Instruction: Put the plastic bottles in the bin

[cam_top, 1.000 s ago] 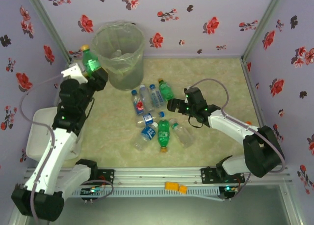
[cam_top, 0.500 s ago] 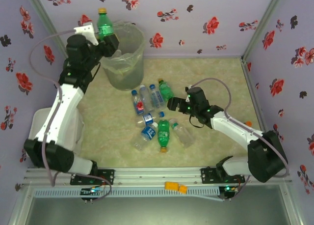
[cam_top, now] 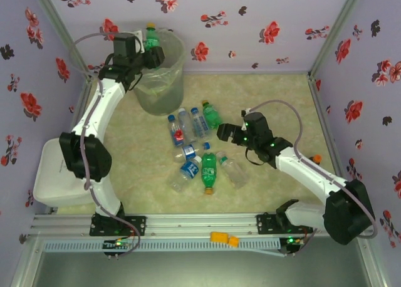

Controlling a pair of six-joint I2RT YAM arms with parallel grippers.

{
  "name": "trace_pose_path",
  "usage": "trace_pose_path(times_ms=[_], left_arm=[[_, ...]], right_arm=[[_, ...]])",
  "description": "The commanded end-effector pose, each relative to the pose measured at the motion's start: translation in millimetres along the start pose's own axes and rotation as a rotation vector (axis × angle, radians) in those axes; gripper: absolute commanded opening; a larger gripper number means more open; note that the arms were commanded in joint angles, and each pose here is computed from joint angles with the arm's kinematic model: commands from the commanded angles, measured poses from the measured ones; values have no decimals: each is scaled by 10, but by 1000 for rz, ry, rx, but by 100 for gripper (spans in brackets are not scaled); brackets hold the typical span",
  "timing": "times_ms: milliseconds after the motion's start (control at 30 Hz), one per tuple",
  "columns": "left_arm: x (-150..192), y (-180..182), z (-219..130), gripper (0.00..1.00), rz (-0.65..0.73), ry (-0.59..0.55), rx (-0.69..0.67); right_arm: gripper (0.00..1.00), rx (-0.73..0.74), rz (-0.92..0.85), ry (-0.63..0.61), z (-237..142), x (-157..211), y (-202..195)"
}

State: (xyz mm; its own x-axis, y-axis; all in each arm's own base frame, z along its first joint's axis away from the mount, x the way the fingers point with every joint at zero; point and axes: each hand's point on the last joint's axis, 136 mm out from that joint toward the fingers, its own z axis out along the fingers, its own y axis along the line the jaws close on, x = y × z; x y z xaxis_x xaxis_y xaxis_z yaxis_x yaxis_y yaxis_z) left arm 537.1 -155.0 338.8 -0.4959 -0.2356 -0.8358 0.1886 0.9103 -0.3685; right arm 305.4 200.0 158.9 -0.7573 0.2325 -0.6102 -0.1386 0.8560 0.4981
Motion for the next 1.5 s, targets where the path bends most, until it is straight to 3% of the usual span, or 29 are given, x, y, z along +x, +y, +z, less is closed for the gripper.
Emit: trace_pose_path(times_ms=[0, 167, 400, 600, 767, 900, 1233, 1467], left_arm=[[-91, -25, -69, 80, 11, 24, -11], [-247, -153, -270, 100, 27, -23, 13], [-353, -403, -757, 100, 25, -140, 90], [-141, -655, -1234, 100, 1, -183, 189], [259, -863, -1619, 100, -6, -195, 280], [680, -851, -1703, 100, -60, -161, 306], [2100, -363, -1340, 100, -302, 79, 182], [2761, -312, -1130, 100, -402, 127, 141]], right_arm=[[100, 43, -26, -2, -74, 29, -86], [100, 69, -49, -1, -85, 26, -132], [100, 91, -92, 18, 2, 12, -178], [100, 62, -200, 34, 138, -104, -104], [100, 35, -252, 40, 324, -261, -69], [99, -3, -250, 62, 541, -382, -48], [83, -88, -372, 290, 1173, -364, 95], [81, 41, -377, 395, 1528, -359, -119]])
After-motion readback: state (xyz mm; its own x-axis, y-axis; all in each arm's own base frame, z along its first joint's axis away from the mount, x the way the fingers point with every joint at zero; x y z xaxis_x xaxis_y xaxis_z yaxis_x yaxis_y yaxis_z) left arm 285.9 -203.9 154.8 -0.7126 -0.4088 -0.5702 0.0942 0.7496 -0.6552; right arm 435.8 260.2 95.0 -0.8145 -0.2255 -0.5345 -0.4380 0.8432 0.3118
